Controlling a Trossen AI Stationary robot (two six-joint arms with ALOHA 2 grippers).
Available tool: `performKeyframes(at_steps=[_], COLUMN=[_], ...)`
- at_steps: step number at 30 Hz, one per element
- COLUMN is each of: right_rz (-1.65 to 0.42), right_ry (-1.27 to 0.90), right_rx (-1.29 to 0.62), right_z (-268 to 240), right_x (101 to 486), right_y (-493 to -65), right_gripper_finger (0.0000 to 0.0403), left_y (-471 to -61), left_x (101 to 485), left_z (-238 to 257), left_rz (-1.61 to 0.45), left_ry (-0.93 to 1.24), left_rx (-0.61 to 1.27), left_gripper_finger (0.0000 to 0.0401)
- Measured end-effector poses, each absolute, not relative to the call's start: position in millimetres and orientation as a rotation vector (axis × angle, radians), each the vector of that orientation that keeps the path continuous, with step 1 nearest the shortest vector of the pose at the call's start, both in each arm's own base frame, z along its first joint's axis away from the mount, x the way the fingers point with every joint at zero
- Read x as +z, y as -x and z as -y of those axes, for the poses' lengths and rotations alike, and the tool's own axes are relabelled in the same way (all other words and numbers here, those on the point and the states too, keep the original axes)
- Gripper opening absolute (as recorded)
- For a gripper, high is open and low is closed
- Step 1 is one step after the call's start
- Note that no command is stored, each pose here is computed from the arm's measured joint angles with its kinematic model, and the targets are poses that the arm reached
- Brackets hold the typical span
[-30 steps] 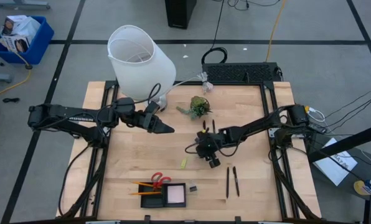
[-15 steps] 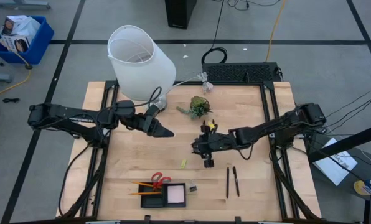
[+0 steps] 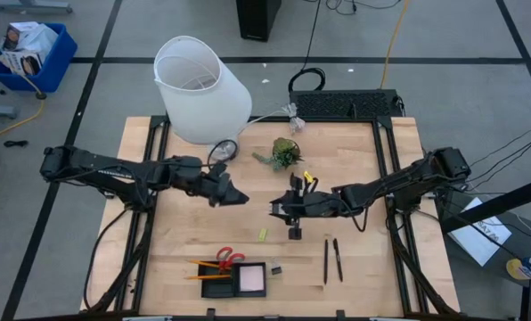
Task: Pick and place office supplies into organizer
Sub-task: Put the middle black binder clip into the mesh desk organizer
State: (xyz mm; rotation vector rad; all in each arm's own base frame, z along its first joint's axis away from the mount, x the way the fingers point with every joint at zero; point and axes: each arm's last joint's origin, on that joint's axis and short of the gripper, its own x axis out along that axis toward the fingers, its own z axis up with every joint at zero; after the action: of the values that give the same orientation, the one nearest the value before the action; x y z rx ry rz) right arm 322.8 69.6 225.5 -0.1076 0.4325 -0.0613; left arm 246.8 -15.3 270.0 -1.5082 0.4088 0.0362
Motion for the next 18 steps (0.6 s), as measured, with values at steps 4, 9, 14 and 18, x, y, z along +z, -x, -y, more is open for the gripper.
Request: performKeyframes(at_steps=[4, 9, 14, 18], right_rz=[-0.423, -0.384, -0.367, -0.368], right_ry=[0.11, 0.104, 0.112, 0.121], right_rx=[-0.069, -0.068, -0.067, -0.065], right_z=[-71.1, -71.7, -71.7, -71.8], right_x=[226.5, 230.1, 231.6, 231.6], right_y=[-322.8, -324.3, -324.9, -324.9], right_gripper_finger=[0.0141, 0.0146, 0.0142, 0.0145], left_y=[-248.9, -257.5, -272.4, -280.9], left_x=[262.1, 251.2, 242.0, 237.8], left_z=[13.5, 19.1, 25.1, 27.8], left_rz=[-0.395, -0.439, -0.425, -0.394], left_ry=[1.498, 1.51, 1.542, 1.557], left_rx=[0.146, 0.16, 0.125, 0.102], left_gripper_finger=[0.017, 0.017, 0.017, 0.017])
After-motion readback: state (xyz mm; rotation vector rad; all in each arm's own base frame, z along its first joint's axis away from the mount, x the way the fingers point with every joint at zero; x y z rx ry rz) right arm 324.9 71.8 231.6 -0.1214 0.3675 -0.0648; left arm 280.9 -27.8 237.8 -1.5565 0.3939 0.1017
